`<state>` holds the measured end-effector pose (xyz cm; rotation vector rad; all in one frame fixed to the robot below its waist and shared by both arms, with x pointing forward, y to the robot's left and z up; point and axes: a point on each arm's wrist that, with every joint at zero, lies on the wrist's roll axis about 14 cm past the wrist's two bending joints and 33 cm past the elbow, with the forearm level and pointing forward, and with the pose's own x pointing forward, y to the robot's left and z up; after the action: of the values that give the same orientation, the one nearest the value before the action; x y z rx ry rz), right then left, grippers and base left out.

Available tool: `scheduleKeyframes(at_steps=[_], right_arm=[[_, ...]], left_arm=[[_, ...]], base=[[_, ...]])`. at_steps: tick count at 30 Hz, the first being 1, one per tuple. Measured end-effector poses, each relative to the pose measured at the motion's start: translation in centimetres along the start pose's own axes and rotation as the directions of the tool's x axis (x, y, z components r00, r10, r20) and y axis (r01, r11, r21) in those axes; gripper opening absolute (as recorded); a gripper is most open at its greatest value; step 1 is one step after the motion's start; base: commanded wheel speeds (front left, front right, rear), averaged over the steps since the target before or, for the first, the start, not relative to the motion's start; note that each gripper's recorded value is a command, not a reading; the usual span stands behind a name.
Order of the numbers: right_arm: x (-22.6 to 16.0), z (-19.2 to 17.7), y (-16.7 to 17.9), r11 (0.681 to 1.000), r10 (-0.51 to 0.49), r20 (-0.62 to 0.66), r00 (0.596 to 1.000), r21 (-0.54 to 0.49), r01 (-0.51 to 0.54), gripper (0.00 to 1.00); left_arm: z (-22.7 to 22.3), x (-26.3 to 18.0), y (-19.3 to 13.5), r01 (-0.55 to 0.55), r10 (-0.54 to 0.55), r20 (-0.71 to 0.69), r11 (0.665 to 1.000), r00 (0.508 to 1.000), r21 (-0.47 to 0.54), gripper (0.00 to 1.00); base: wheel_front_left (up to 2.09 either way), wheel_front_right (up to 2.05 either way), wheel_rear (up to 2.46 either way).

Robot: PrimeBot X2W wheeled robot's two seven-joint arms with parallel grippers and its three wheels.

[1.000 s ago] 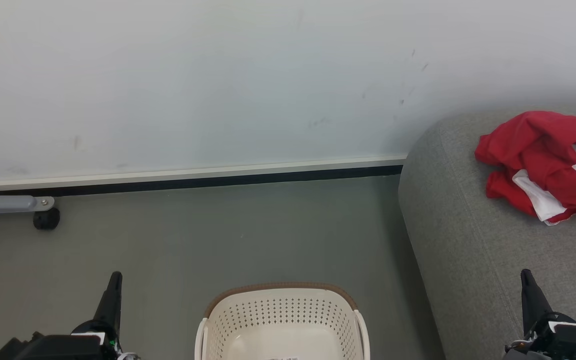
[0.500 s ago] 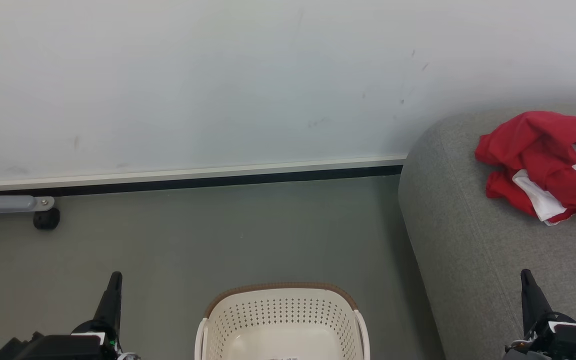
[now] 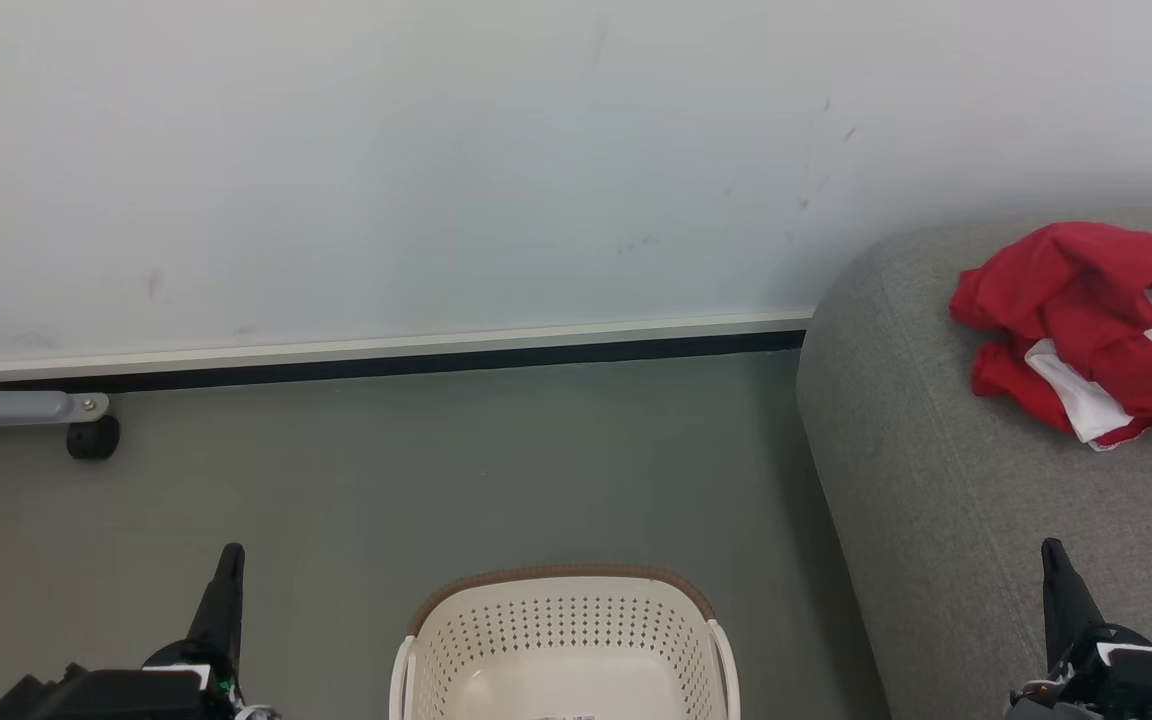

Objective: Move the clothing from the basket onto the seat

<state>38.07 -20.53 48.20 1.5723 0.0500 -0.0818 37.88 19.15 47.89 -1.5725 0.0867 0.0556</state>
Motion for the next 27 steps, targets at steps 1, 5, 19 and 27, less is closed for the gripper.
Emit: scheduleKeyframes(at_steps=[1,5,19,27], right_arm=[[0.0,0.0,0.0,1.0,0.0,0.0,1.0,0.0,0.0,0.0],[0.0,0.0,0.0,1.0,0.0,0.0,1.0,0.0,0.0,0.0],[0.0,0.0,0.0,1.0,0.0,0.0,1.0,0.0,0.0,0.0],[0.0,0.0,0.0,1.0,0.0,0.0,1.0,0.0,0.0,0.0]], left_arm=[[0.0,0.0,0.0,0.0,0.0,0.0,1.0,1.0,0.0,0.0],[0.0,0.0,0.0,0.0,0.0,0.0,1.0,1.0,0.0,0.0],[-0.01,0.0,0.0,0.0,0.0,0.0,1.0,1.0,0.0,0.0],[-0.01,0.0,0.0,0.0,0.0,0.0,1.0,1.0,0.0,0.0]], base=[[0.0,0.0,0.0],[0.0,0.0,0.0],[0.0,0.0,0.0],[0.0,0.0,0.0]])
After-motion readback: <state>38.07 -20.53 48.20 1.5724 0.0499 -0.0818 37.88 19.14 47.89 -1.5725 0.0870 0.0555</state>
